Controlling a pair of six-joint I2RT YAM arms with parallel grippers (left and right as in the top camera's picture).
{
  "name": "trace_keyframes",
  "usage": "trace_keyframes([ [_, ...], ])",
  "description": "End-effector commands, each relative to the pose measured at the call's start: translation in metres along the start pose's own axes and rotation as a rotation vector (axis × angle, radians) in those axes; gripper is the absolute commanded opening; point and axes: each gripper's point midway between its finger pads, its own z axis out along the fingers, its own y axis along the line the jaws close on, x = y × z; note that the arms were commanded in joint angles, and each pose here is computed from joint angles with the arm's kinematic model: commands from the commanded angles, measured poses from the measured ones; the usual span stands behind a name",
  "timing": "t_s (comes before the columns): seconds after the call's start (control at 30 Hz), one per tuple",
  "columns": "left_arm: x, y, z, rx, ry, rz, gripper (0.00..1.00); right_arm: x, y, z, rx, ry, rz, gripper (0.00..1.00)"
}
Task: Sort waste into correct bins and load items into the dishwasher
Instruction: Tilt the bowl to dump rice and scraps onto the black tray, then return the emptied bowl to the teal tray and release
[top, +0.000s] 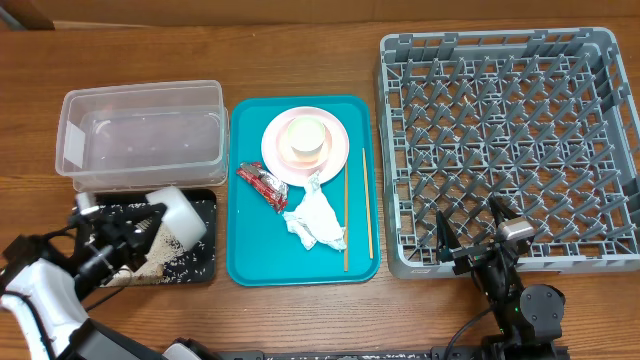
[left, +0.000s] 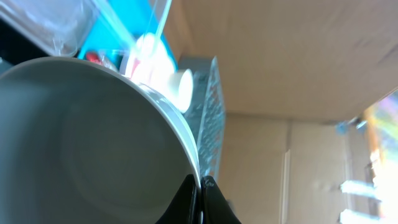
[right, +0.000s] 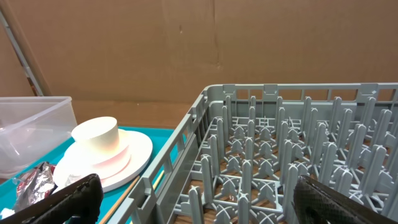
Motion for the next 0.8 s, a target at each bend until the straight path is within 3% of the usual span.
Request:
trace_keyframes([
  [0.0,0.018,0.001,0.012,-0.069,0.08,0.119,0.04,0.002,0.0,0.0,0.003,-0.005,-0.007,1.0],
  [0.3,0.055,0.006,0.049,-0.207,0.276,0.216,0.04,0.002,0.0,0.0,0.003,-0.005,-0.007,1.0],
  [0.77,0.097,0.025,0.112,-0.603,0.326,0.391,0.04,0.002,0.0,0.0,0.003,-0.005,-0.007,1.0],
])
